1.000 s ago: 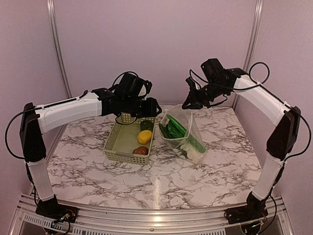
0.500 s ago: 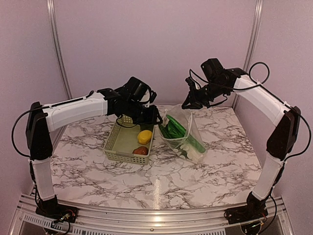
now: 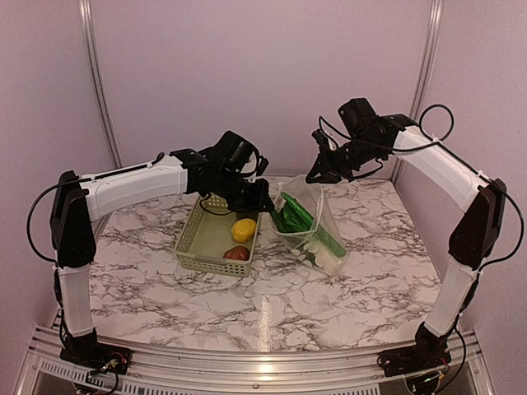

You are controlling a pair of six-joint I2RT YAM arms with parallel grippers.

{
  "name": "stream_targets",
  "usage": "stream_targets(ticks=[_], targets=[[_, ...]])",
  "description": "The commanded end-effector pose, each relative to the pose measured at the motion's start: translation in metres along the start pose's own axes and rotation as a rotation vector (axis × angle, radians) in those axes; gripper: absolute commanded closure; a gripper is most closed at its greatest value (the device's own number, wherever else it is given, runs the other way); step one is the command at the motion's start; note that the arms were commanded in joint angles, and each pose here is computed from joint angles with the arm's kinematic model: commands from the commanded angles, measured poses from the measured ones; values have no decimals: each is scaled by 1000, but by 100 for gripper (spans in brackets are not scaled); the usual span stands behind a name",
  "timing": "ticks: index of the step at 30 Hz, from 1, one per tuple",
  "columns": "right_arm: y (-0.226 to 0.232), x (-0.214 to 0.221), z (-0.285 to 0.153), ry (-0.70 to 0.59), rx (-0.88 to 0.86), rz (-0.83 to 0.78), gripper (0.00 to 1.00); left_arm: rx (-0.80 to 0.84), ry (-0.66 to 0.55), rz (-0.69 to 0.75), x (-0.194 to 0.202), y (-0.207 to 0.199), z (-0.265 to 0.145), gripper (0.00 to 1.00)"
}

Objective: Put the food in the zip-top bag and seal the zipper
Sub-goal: Adjust the fake vegetable in the zipper food storage bag.

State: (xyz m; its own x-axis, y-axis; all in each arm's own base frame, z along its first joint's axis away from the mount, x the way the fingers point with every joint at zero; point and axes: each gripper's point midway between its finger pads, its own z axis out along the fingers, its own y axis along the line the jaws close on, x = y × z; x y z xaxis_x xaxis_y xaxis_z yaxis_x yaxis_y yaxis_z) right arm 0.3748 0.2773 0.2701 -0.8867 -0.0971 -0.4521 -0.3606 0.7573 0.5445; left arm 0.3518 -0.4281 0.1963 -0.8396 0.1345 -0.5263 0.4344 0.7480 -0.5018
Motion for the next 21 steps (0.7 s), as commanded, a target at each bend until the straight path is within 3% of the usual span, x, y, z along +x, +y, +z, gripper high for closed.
stream_targets(ticks=[1,9,11,15,21], targets=[[3,-2,-6,-14,-14,-13,100,19,-8,17,-11,-8,2,97],[6,-2,-10,-17,-25,-18,100,97,-4,13,-19,-28,16,100],[6,-2,-10,-16,-25,-18,100,86,-9,27,-20,-28,19,91],[6,-1,-11,-17,-21,-17,100,28,-11,36,-18,-19,20,86],[7,-1,-11,-16,-23,-13,100,-134,-52,143,-28,-3,6,90]])
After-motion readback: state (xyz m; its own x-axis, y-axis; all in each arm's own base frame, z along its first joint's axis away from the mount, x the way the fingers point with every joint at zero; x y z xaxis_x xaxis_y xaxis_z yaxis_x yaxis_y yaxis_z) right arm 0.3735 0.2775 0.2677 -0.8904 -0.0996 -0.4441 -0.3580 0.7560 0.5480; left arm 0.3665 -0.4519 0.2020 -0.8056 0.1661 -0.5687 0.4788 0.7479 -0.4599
